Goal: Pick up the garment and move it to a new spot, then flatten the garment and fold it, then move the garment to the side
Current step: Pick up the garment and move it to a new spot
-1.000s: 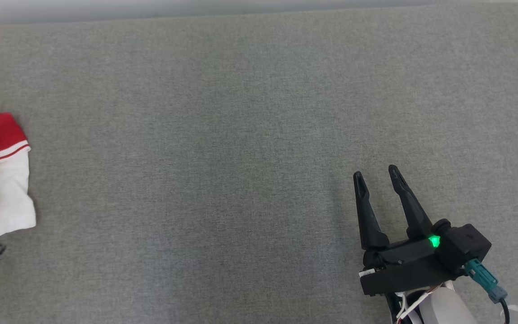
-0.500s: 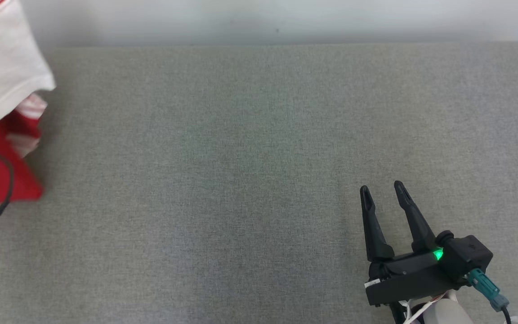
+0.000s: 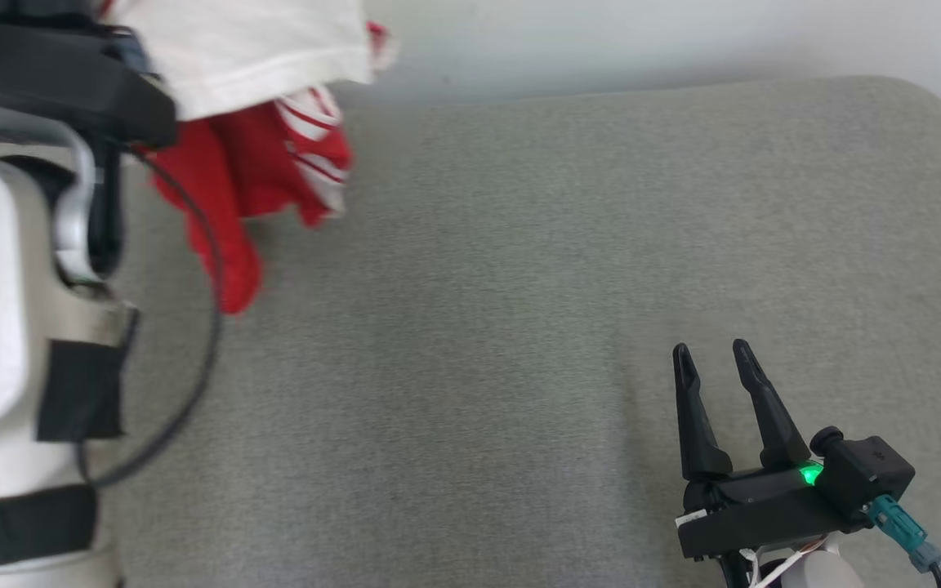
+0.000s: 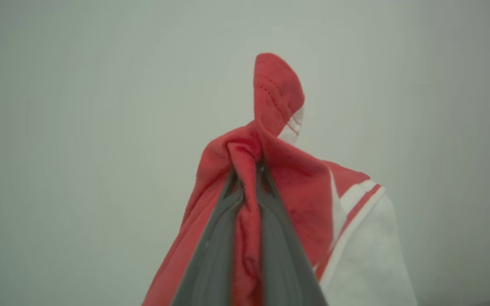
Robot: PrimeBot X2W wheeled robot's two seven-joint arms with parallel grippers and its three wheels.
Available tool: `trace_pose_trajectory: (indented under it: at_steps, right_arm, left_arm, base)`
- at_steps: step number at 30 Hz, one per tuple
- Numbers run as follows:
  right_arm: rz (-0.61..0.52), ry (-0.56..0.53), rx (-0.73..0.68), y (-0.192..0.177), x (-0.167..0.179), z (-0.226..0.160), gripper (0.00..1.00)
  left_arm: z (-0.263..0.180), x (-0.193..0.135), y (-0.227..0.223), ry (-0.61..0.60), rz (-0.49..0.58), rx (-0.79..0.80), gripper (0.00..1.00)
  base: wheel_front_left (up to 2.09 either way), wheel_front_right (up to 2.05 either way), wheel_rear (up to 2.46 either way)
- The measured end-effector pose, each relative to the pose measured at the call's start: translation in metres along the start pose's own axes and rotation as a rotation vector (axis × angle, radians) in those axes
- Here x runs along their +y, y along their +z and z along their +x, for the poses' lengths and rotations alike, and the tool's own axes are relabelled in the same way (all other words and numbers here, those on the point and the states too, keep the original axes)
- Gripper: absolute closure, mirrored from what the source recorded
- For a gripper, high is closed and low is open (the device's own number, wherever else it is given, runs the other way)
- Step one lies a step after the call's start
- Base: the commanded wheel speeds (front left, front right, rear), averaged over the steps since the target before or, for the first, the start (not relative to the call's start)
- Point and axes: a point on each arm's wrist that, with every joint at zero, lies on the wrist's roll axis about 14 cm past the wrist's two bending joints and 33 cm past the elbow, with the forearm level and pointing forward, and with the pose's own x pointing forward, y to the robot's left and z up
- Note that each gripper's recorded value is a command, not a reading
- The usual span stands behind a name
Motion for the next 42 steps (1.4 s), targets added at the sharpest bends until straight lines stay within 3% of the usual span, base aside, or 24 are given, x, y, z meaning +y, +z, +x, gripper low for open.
trace_pose_trajectory:
  at_steps: [6,12,16,23,29,31,32,42]
  right_arm:
    - [-0.003,-0.082,-0.013,0.007,-0.025,-0.014,0.0]
    - [-0.017,-0.152,-0.013,0.011,-0.046,-0.029,0.0]
    - [-0.024,-0.183,-0.01,0.011,-0.055,-0.037,0.0]
    - [-0.031,-0.183,-0.001,0.01,-0.054,-0.044,0.0]
    - [-0.035,-0.162,-0.005,0.011,-0.047,-0.044,0.0]
    - [-0.034,-0.151,-0.004,0.01,-0.043,-0.044,0.0]
    - [-0.033,-0.148,-0.002,0.009,-0.042,-0.045,0.0]
    - [-0.022,-0.108,-0.001,0.008,-0.028,-0.045,0.0]
  left_arm:
    - [0.0,-0.092,-0.006,-0.19,-0.113,0.013,1.0]
    - [-0.024,-0.154,-0.051,-0.304,-0.251,0.134,1.0]
    - [-0.062,-0.177,-0.108,-0.316,-0.346,0.296,1.0]
    - [-0.153,-0.197,-0.197,-0.319,-0.379,0.608,1.0]
    - [-0.2,-0.211,-0.218,-0.367,-0.349,0.708,1.0]
    - [-0.201,-0.213,-0.212,-0.375,-0.331,0.669,0.07]
    - [-0.2,-0.214,-0.208,-0.381,-0.327,0.65,0.0]
    - [-0.168,-0.215,-0.15,-0.363,-0.315,0.44,0.0]
  base:
    - [0.0,0.0,0.0]
    - [0.0,0.0,0.0]
    - [0.0,0.0,0.0]
    - [0.0,0.0,0.0]
    - [0.0,0.0,0.0]
    - [0.0,0.0,0.0]
    - [0.0,0.0,0.0]
    - [0.0,0.0,0.0]
